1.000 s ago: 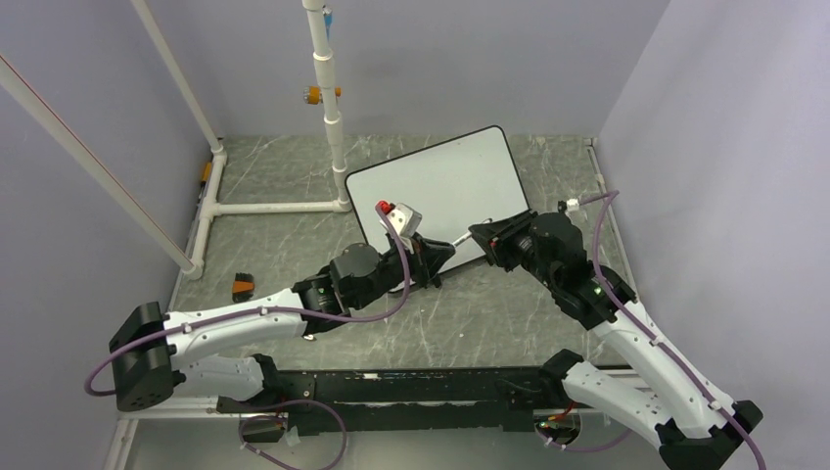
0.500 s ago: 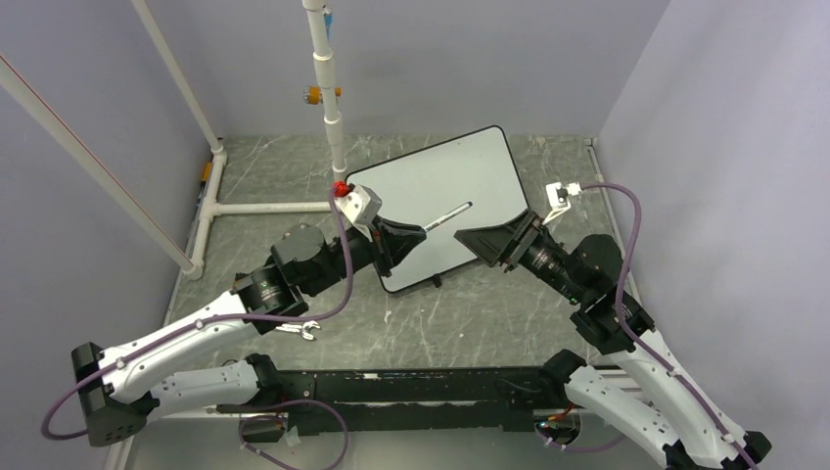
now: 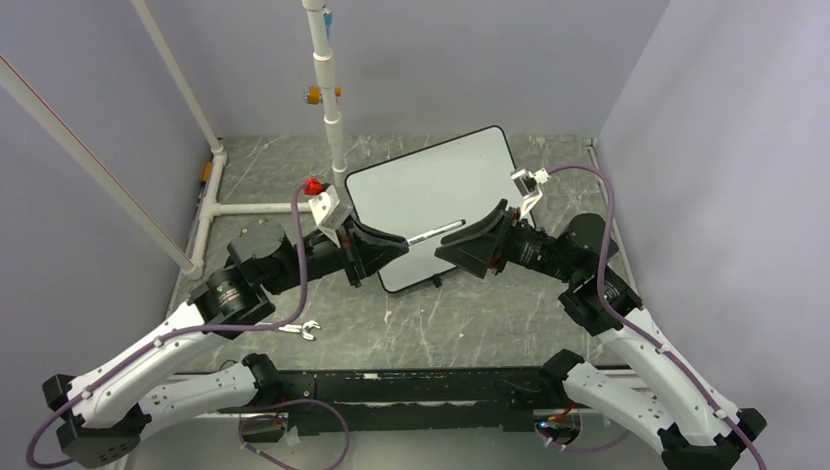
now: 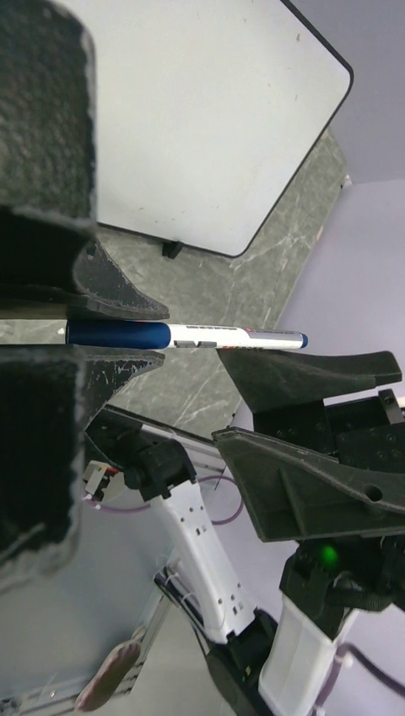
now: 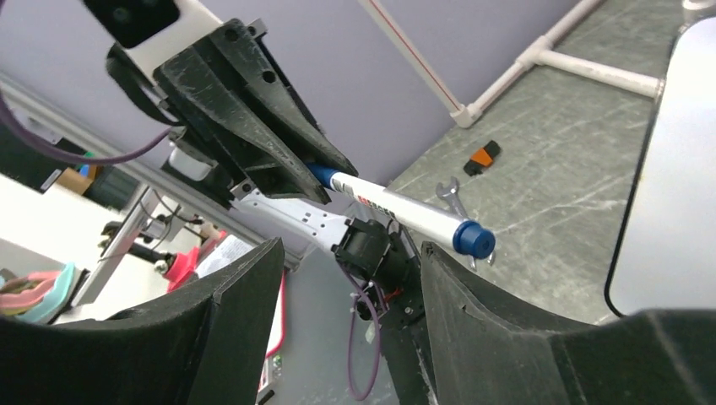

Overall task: Write a sentence on the whiteboard
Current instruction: Open the whiteboard marker at the center of the board.

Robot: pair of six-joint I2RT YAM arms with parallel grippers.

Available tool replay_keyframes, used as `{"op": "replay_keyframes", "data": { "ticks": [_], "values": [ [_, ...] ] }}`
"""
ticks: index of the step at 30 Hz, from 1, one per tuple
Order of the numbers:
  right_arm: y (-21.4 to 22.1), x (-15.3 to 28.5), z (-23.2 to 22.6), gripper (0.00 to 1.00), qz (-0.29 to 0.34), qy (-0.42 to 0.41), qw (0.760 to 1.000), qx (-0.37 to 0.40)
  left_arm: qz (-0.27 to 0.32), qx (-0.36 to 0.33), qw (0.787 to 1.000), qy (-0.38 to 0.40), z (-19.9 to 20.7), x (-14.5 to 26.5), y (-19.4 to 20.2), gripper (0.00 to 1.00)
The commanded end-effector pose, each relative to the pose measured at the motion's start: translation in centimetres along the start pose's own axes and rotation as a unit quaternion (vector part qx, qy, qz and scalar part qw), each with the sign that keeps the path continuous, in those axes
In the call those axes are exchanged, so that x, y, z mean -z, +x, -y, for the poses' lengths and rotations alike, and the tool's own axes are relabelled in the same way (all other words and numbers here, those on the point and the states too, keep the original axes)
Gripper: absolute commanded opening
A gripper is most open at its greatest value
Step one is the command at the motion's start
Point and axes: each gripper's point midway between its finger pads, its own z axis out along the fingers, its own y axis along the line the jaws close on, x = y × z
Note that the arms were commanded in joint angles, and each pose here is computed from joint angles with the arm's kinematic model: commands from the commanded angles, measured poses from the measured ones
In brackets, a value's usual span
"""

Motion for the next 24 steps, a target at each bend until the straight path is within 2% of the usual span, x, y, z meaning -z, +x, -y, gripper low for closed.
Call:
{"op": "replay_keyframes", "data": {
  "ticks": [1, 16, 21, 24],
  "values": [
    [-1.0, 0.6, -3.5, 0.62, 0.011, -0.077, 0.996, 0.054, 0.016, 0.016, 0.999, 0.05, 2.3, 1.2, -1.9, 0.0],
    [-0.9, 1.3, -7.2, 0.58, -0.009, -0.176, 0.979, 0.1, -0.004, 0.017, 0.99, 0.143, 5.4, 1.4, -1.8, 0.0],
    [-0.6, 0.9, -7.0, 0.55, -0.025, -0.179, 0.979, 0.099, 0.006, 0.015, 0.992, 0.126, 5.0, 1.5, -2.4, 0.0],
    [-0.9, 1.1, -6.8, 0.55, -0.014, -0.168, 0.98, 0.104, 0.008, 0.011, 0.995, 0.104, 4.3, 1.6, -2.7, 0.0]
  ]
}}
